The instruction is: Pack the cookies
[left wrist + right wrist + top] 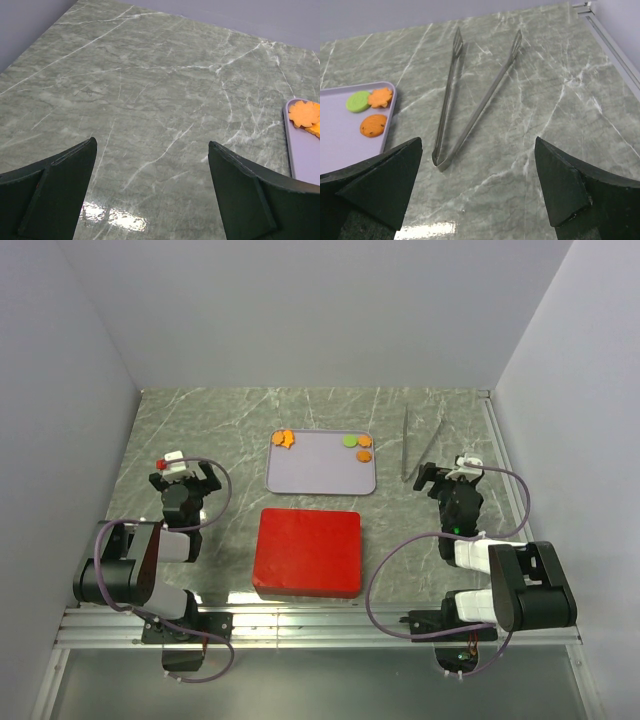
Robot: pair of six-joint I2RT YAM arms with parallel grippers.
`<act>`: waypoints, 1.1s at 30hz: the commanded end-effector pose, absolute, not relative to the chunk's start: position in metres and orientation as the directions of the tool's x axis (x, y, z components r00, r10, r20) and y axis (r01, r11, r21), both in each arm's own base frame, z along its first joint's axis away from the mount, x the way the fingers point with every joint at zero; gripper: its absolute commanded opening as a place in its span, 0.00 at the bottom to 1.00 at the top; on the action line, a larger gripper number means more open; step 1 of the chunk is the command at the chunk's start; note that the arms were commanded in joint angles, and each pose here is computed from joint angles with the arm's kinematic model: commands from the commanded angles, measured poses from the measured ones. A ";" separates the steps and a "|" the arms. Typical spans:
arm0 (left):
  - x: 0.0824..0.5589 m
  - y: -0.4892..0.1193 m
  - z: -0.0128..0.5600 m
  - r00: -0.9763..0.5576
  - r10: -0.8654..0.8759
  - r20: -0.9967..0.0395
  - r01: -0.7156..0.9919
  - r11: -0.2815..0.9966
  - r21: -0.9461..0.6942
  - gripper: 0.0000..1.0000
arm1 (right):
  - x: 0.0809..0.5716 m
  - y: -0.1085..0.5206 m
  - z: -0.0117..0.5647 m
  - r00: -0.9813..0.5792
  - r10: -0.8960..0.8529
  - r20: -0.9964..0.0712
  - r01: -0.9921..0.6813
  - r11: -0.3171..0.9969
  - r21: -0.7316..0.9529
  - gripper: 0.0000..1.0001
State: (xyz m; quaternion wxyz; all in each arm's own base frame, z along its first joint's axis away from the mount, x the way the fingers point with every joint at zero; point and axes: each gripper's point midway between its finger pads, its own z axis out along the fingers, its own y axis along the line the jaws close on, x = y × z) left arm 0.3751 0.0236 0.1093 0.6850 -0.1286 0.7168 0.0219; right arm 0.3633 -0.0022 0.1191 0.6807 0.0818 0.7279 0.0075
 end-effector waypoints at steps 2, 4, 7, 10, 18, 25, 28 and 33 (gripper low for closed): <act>0.379 0.022 0.127 0.034 -0.149 -0.988 -0.191 0.970 -0.153 1.00 | 0.367 0.003 0.142 0.018 0.095 -0.995 0.061 0.994 0.096 1.00; 0.379 0.022 0.127 0.035 -0.149 -0.988 -0.190 0.970 -0.153 0.99 | 0.366 0.005 0.140 0.011 0.096 -0.995 0.057 0.994 0.096 1.00; 0.379 0.022 0.126 0.033 -0.149 -0.988 -0.192 0.969 -0.152 0.99 | 0.366 0.004 0.140 0.014 0.093 -0.996 0.060 0.994 0.094 1.00; 0.379 0.022 0.126 0.032 -0.149 -0.988 -0.191 0.970 -0.152 0.99 | 0.367 0.004 0.140 0.013 0.093 -0.996 0.060 0.994 0.093 1.00; 0.379 0.022 0.127 0.036 -0.149 -0.988 -0.192 0.969 -0.153 0.99 | 0.367 0.004 0.140 0.013 0.094 -0.995 0.062 0.994 0.095 1.00; 0.379 0.022 0.127 0.036 -0.149 -0.988 -0.192 0.969 -0.153 0.99 | 0.367 0.005 0.140 0.010 0.094 -0.996 0.059 0.994 0.095 1.00; 0.379 0.022 0.127 0.036 -0.149 -0.988 -0.192 0.969 -0.153 0.99 | 0.368 0.005 0.140 0.011 0.094 -0.995 0.057 0.994 0.095 1.00; 0.379 0.022 0.126 0.034 -0.149 -0.988 -0.192 0.969 -0.153 0.99 | 0.367 0.004 0.139 0.007 0.094 -0.996 0.061 0.994 0.094 1.00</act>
